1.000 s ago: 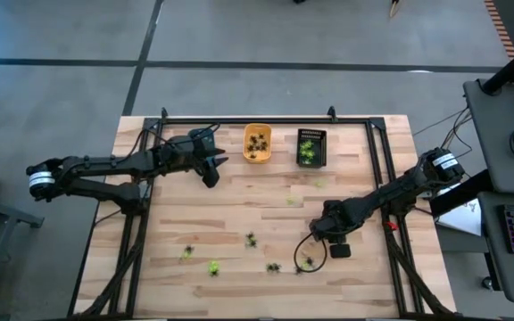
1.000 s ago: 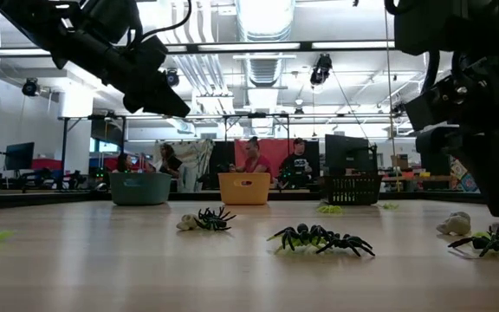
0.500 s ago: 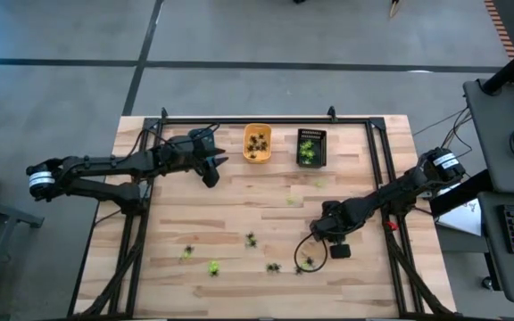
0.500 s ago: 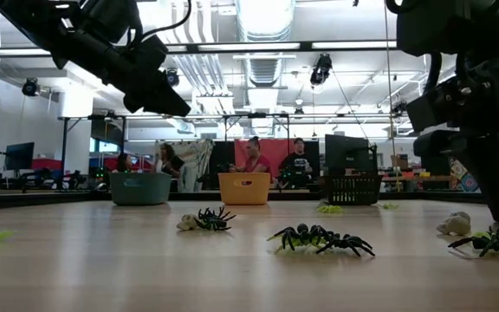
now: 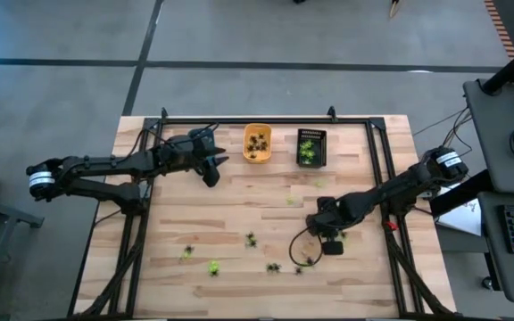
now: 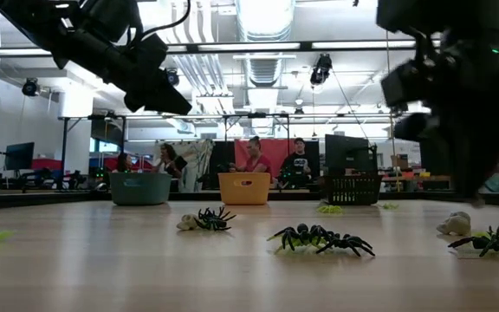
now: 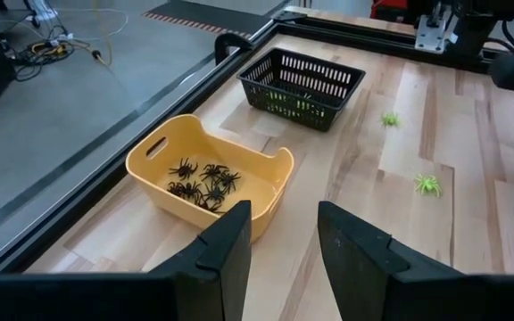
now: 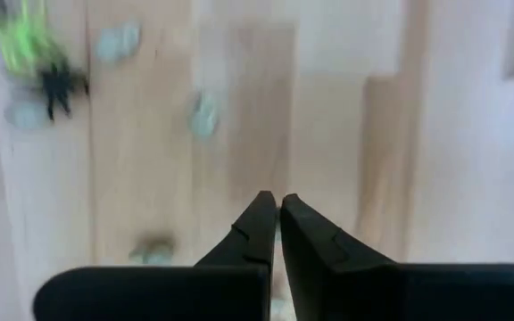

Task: Sort Halloween decoration
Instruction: Put the white skull toy into the blue bin

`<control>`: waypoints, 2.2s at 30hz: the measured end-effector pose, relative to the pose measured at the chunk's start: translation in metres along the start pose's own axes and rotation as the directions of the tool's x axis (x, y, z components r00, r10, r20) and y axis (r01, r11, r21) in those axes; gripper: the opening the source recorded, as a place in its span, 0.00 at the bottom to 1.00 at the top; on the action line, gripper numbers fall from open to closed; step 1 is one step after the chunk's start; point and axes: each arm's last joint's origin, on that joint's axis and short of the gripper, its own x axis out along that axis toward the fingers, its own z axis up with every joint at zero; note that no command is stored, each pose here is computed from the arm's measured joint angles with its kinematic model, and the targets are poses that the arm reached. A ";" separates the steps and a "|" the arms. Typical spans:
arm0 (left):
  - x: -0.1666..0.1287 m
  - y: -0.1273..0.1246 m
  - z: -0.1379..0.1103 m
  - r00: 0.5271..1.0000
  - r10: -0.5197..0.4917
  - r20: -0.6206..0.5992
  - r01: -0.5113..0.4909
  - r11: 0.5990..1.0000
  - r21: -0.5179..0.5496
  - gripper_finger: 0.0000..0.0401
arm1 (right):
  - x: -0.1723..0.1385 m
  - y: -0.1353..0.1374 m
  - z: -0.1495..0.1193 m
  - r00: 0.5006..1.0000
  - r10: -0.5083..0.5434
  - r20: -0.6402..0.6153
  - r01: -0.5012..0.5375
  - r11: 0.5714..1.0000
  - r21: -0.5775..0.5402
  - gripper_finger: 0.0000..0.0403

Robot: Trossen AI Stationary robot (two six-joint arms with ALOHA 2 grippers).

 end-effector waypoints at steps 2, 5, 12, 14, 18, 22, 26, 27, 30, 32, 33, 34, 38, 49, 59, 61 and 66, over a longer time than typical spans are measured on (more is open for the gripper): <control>0.000 0.000 0.001 1.000 0.000 0.005 0.000 1.000 -0.001 0.28 | -0.006 -0.004 0.006 0.997 -0.005 0.072 0.004 1.000 0.017 0.02; 0.000 0.000 0.002 1.000 -0.001 0.024 0.001 1.000 -0.003 0.28 | -0.014 -0.015 0.020 0.974 -0.009 0.224 -0.001 0.999 0.045 0.02; -0.009 0.000 0.010 0.996 -0.005 0.092 0.005 1.000 -0.001 0.28 | -0.028 -0.053 0.071 0.759 -0.039 0.650 0.015 0.999 0.042 0.02; -0.015 0.001 0.014 0.993 -0.006 0.115 0.006 1.000 -0.003 0.28 | -0.031 -0.065 0.084 0.668 -0.029 0.744 0.020 1.000 0.021 0.02; -0.031 0.001 0.021 0.985 -0.021 0.173 0.022 1.000 -0.004 0.28 | -0.029 -0.092 0.105 0.476 0.033 0.879 -0.017 0.999 -0.028 0.02; -0.053 0.002 0.027 0.971 -0.033 0.235 0.035 0.999 -0.003 0.28 | -0.022 -0.119 0.125 0.319 0.043 0.947 -0.042 0.999 -0.031 0.02; -0.075 0.003 0.032 0.947 -0.069 0.313 0.072 0.997 0.002 0.28 | -0.016 -0.139 0.156 0.267 0.018 0.963 -0.031 0.999 -0.010 0.02; -0.080 0.003 0.034 0.939 -0.079 0.333 0.082 0.997 0.005 0.28 | -0.014 -0.144 0.164 0.260 0.012 0.966 -0.028 1.000 -0.005 0.02; -0.094 0.003 0.037 0.916 -0.109 0.386 0.112 0.994 0.014 0.28 | -0.010 -0.159 0.188 0.235 -0.010 0.972 -0.021 1.000 0.015 0.02; -0.101 0.004 0.038 0.904 -0.119 0.412 0.124 0.992 0.016 0.28 | -0.009 -0.171 0.202 0.234 -0.032 0.972 -0.016 0.999 0.036 0.02; -0.104 0.004 0.038 0.899 -0.125 0.420 0.130 0.991 0.018 0.28 | -0.009 -0.177 0.209 0.237 -0.041 0.971 -0.014 0.999 0.046 0.02; -0.107 0.004 0.038 0.894 -0.128 0.430 0.132 0.991 0.019 0.28 | -0.009 -0.183 0.215 0.244 -0.053 0.968 -0.013 0.998 0.057 0.02; -0.115 0.005 0.038 0.885 -0.128 0.448 0.134 0.991 0.018 0.28 | -0.004 -0.205 0.237 0.282 -0.087 0.955 0.003 0.996 0.090 0.02; -0.117 0.005 0.032 0.905 -0.128 0.405 0.138 0.990 0.006 0.28 | 0.019 -0.249 0.271 0.366 -0.147 0.919 -0.001 0.987 0.159 0.02; -0.116 0.005 0.032 0.907 -0.128 0.400 0.138 0.990 0.005 0.28 | 0.036 -0.257 0.287 0.452 -0.146 0.880 -0.016 0.985 0.171 0.13; -0.115 0.005 0.031 0.910 -0.127 0.395 0.138 0.990 0.001 0.28 | 0.037 -0.257 0.287 0.452 -0.146 0.880 -0.033 0.983 0.180 0.18; -0.114 0.005 0.028 0.922 -0.128 0.365 0.141 0.990 -0.011 0.28 | 0.034 -0.256 0.286 0.472 -0.137 0.871 -0.046 0.983 0.179 0.26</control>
